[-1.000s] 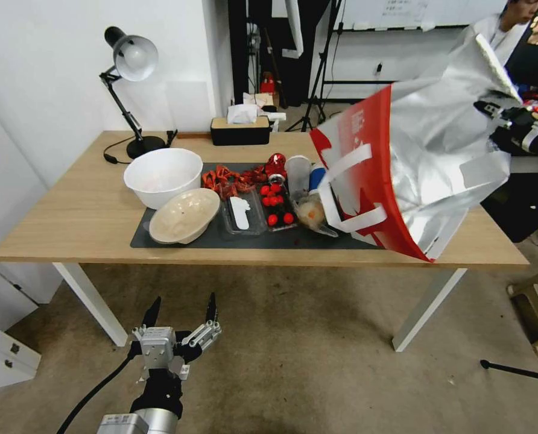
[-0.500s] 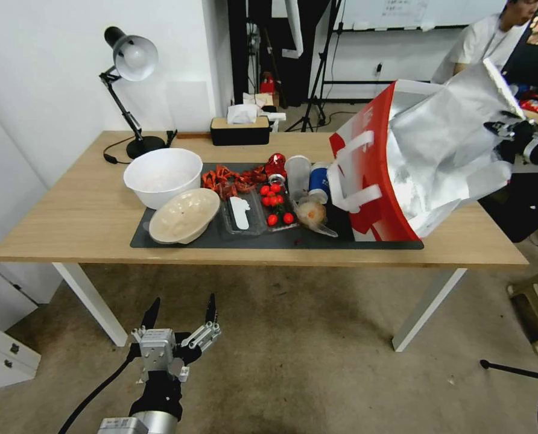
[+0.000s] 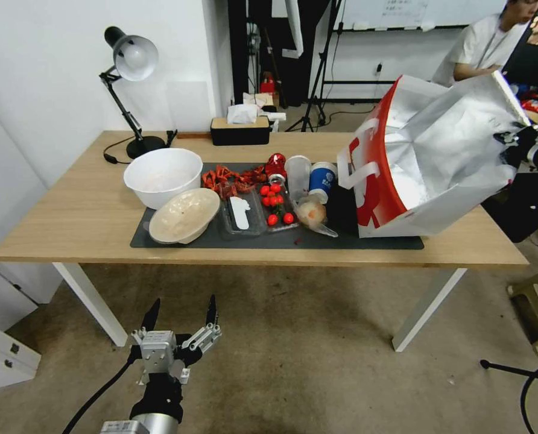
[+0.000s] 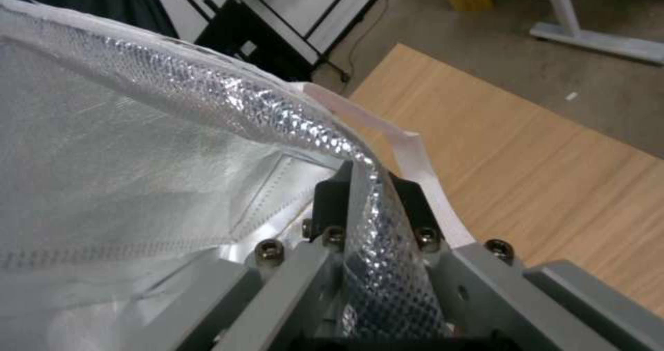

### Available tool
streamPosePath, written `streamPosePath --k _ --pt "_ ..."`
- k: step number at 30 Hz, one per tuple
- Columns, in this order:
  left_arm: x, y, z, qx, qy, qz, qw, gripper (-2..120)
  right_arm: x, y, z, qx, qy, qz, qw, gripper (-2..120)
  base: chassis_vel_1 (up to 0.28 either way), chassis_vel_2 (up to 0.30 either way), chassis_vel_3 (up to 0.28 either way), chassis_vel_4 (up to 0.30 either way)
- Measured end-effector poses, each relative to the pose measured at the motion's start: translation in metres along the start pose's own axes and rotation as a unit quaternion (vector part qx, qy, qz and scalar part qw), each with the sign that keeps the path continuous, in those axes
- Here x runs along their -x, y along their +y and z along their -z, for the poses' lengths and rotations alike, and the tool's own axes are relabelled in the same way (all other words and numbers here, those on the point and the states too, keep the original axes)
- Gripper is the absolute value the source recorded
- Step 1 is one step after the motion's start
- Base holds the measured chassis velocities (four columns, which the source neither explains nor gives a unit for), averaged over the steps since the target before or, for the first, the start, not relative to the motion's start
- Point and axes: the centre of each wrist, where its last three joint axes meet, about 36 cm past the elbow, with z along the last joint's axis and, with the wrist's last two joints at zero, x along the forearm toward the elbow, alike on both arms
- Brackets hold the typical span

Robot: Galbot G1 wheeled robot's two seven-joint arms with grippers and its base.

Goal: Pick up the food delivery bag from the floor and place it on the table.

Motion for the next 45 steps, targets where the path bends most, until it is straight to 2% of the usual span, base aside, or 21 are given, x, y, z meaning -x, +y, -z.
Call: streamPosePath --k 16,35,37,38,42,44,45 --pt "-0.001 -0.001 -0.001 0.001 0.002 0.001 1.0000 100 0.012 -0.001 -0.006 -0.006 0.016 -0.020 1.000 0 0.000 0.000 0.000 0.000" --pt "-0.001 -0.003 -0.005 0.003 0.004 0.004 1.0000 100 0.022 -0.006 -0.008 -0.017 0.044 0.009 0.999 0 0.000 0.000 0.000 0.000" --pt "-0.002 -0.003 -0.006 0.003 0.004 0.004 1.0000 100 0.022 -0.005 -0.007 -0.020 0.041 0.013 0.999 9 0.000 0.000 0.000 0.000" --pt "-0.002 -0.003 -0.006 0.003 0.004 0.004 1.0000 100 0.022 -0.005 -0.007 -0.020 0.041 0.013 0.999 9 0.000 0.000 0.000 0.000" --pt "-0.001 -0.003 -0.006 0.003 0.004 0.004 1.0000 100 0.022 -0.004 -0.008 -0.025 0.036 0.034 0.998 28 0.000 0.000 0.000 0.000" --pt "-0.001 -0.003 -0.006 0.003 0.003 0.004 1.0000 100 0.022 -0.003 -0.007 -0.025 0.035 0.035 0.998 32 0.000 0.000 0.000 0.000" --pt "-0.001 -0.003 -0.006 0.003 0.003 0.004 1.0000 100 0.023 -0.003 -0.007 -0.025 0.034 0.036 0.998 39 0.000 0.000 0.000 0.000"
